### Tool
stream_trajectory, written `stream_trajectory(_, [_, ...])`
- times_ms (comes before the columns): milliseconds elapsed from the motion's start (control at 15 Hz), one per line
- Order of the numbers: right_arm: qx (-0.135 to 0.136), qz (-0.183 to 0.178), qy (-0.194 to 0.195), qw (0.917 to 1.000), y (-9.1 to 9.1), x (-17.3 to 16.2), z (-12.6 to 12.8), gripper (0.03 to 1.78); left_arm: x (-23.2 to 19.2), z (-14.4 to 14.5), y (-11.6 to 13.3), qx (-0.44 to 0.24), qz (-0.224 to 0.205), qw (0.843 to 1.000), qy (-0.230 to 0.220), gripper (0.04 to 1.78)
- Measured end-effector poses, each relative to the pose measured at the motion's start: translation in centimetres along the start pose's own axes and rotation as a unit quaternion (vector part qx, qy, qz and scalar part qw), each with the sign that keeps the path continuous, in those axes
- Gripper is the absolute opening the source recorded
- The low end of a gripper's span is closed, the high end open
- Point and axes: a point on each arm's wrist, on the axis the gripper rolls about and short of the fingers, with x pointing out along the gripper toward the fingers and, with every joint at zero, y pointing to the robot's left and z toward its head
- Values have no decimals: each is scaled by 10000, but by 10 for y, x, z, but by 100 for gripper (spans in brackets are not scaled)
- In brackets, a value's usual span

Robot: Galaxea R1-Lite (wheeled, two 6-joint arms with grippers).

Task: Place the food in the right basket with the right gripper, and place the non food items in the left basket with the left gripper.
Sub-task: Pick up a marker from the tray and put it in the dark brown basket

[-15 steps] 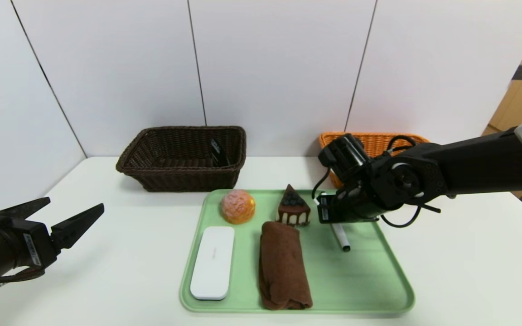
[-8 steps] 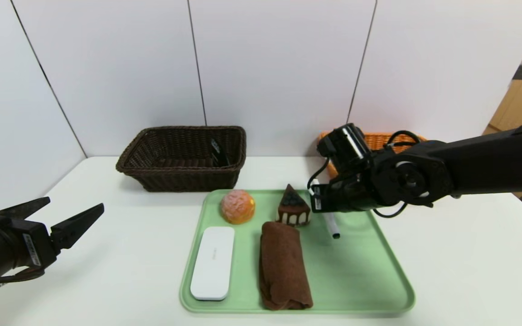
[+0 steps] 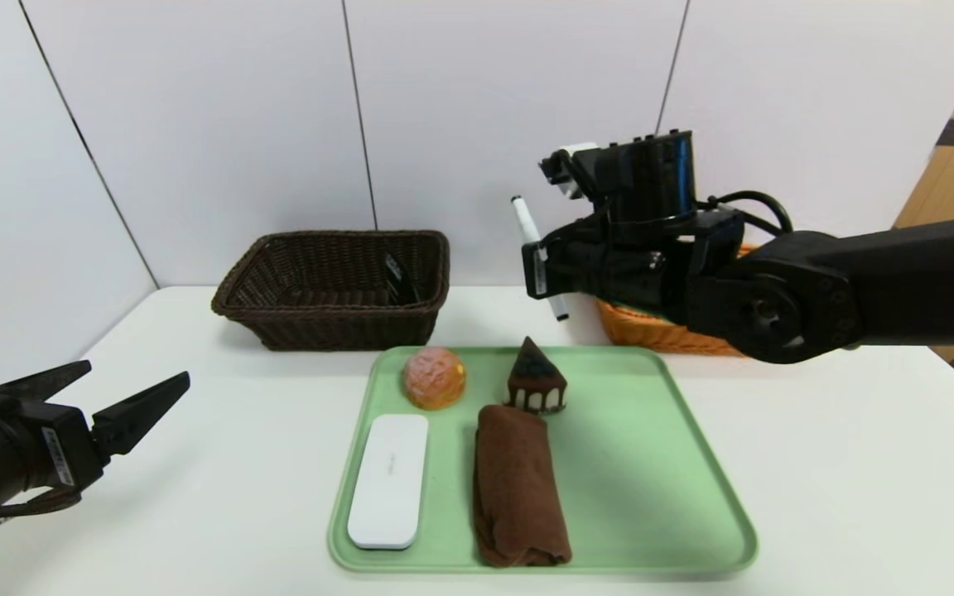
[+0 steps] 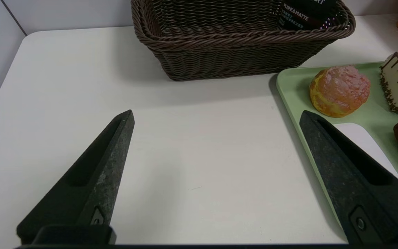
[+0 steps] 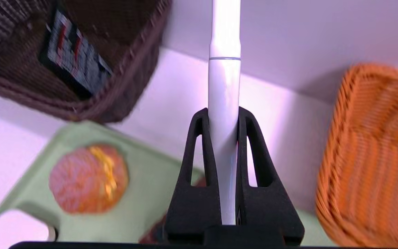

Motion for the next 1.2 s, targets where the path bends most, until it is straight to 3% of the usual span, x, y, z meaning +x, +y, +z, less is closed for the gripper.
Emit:
stream_trajectory(267, [-10,42,-862,9963,15,37,3,17,0,1,0,9,-1,10000,-14,169])
stream_trajectory(467, [-273,6,-1273,9915,27,64,3,17,0,1,0,12,-2,10000,-21,169])
stream_trajectory(733, [-874,-127,-2438,9658,45,94,9,17,1,1,0,13,0,10000,-13,169])
stream_trajectory(1200, [-1104,141,-2799,9536,83,103,8,17,2,-2,0,3,-1,10000,54,169])
